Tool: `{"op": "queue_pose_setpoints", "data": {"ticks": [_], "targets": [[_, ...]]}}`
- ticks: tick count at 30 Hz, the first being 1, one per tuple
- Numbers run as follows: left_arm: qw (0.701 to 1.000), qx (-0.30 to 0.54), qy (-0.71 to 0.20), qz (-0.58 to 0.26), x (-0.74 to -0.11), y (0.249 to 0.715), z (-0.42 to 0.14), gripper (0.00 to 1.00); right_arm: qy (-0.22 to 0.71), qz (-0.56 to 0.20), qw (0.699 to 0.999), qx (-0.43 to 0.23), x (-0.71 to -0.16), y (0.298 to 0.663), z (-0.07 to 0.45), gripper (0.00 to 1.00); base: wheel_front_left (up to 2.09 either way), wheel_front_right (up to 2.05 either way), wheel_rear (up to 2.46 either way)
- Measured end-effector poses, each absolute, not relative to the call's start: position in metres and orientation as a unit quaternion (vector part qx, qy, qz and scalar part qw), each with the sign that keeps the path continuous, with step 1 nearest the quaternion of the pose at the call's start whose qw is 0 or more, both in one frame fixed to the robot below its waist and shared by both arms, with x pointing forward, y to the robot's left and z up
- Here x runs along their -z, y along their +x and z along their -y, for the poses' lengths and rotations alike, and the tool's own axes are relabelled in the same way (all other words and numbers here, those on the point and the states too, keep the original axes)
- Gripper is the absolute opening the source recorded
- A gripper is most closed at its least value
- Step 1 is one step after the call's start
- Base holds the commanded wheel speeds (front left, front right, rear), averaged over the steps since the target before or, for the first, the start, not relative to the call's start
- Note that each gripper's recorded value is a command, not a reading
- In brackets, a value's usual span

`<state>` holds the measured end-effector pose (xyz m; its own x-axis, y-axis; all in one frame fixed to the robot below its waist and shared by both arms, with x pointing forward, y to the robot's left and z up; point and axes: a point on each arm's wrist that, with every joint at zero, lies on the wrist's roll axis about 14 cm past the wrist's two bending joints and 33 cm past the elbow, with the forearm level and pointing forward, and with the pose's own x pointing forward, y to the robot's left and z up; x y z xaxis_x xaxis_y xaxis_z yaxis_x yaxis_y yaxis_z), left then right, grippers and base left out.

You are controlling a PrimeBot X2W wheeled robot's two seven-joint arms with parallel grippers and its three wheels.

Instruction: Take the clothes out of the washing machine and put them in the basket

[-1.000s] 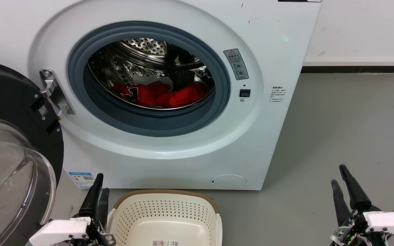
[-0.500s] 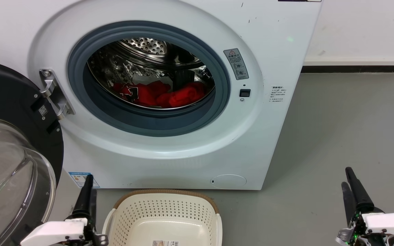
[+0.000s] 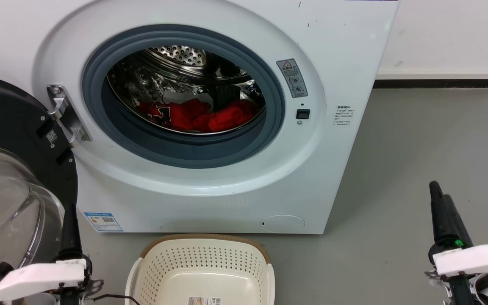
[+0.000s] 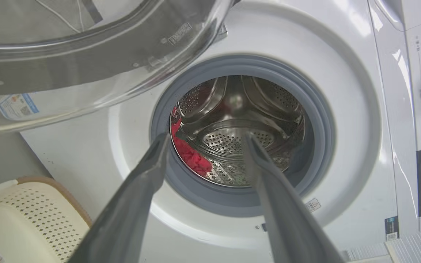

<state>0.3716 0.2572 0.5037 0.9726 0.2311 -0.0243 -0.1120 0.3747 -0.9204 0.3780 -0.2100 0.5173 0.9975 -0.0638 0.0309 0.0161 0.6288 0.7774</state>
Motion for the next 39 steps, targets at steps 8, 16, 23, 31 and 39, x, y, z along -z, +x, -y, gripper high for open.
{"op": "queue_pose_setpoints", "data": {"ticks": [8,16,23,31,39], "targets": [[0.875,-0.084,-0.469,0.079,-0.536,0.377,-0.249,1.00,0.323,0.069,0.944,-0.010,-0.550,0.381,0.199,1.00,0.00,0.00,0.00],[0.912,-0.048,-0.398,0.089,-0.551,0.378,-0.227,1.00,0.232,0.087,0.968,-0.030,-0.564,0.381,0.187,1.00,0.00,0.00,0.00],[0.944,-0.040,-0.314,0.088,-0.558,0.378,-0.210,1.00,0.169,0.097,0.980,-0.036,-0.568,0.379,0.181,1.00,0.00,0.00,0.00],[0.967,-0.029,-0.236,0.093,-0.564,0.378,-0.195,1.00,0.113,0.105,0.987,-0.045,-0.570,0.377,0.174,1.00,0.00,0.00,0.00],[0.981,-0.030,-0.170,0.083,-0.559,0.377,-0.185,1.00,0.068,0.102,0.991,-0.044,-0.565,0.374,0.174,1.00,0.00,0.00,0.00]]}}
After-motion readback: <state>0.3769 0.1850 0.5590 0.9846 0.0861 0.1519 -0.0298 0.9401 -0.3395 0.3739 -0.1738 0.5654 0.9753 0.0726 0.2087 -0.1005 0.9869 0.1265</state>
